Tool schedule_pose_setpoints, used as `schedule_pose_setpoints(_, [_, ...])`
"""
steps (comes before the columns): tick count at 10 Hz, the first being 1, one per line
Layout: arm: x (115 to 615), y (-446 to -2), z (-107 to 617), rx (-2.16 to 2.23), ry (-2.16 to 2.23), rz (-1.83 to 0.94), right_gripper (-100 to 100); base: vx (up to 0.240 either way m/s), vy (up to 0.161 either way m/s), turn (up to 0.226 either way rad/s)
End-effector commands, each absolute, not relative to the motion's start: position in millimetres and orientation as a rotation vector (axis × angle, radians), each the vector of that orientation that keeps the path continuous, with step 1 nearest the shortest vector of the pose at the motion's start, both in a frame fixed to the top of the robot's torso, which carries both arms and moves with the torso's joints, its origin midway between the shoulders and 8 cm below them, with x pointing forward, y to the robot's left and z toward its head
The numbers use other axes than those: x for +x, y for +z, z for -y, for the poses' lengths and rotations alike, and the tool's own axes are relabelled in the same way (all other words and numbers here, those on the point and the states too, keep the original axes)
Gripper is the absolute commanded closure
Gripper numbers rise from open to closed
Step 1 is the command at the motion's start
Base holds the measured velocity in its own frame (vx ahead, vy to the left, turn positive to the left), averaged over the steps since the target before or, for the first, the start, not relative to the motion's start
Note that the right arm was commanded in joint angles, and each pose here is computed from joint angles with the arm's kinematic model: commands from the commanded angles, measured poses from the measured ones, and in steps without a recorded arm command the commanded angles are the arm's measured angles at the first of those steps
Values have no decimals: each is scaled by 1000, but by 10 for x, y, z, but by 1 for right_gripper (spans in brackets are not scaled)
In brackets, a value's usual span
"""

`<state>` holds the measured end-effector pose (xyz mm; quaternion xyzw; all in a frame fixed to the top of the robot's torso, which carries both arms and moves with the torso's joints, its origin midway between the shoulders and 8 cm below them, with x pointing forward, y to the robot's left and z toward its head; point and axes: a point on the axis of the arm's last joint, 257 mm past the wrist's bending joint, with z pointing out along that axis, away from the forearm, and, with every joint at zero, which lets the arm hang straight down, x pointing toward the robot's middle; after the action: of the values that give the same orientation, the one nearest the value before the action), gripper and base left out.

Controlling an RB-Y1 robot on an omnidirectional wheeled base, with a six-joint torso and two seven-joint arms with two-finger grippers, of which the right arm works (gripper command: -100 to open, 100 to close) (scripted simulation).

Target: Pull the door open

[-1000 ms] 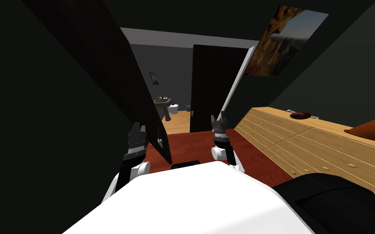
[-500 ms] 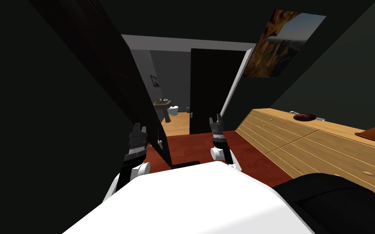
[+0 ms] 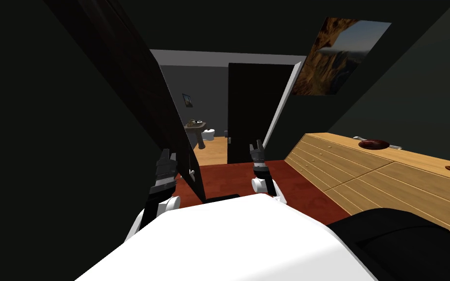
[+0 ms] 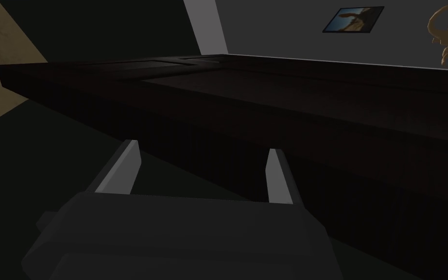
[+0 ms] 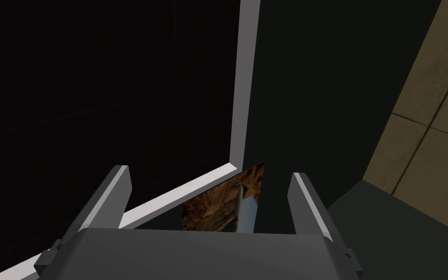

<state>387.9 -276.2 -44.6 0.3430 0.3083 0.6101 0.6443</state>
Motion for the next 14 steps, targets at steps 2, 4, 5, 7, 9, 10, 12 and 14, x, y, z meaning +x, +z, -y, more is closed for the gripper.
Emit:
schedule_pose_setpoints(2, [3953, -660, 2796, 803, 1372, -730, -100, 81, -79, 25])
schedule_pose_setpoints(4, [3998, -816, 2807, 821, 1359, -752, -100, 72, -59, 20])
schedule_pose_setpoints(5, [3998, -816, 2807, 821, 1359, -752, -100, 32, -26, 22])
schedule_pose_setpoints(7, [4018, -894, 2813, 830, 1353, -763, -100, 43, -23, 7])
schedule_pose_setpoints(9, [4038, -974, 2818, 839, 1346, -774, -100, 16, -21, 19])
schedule_pose_setpoints(10, [4038, -974, 2818, 839, 1346, -774, -100, 11, -20, 5])
schedule_pose_setpoints(12, [4038, -974, 2818, 839, 1346, -774, -100, 5, -16, -22])
schedule_pose_setpoints(14, [4038, -974, 2818, 839, 1346, -774, -100, 4, 9, 13])
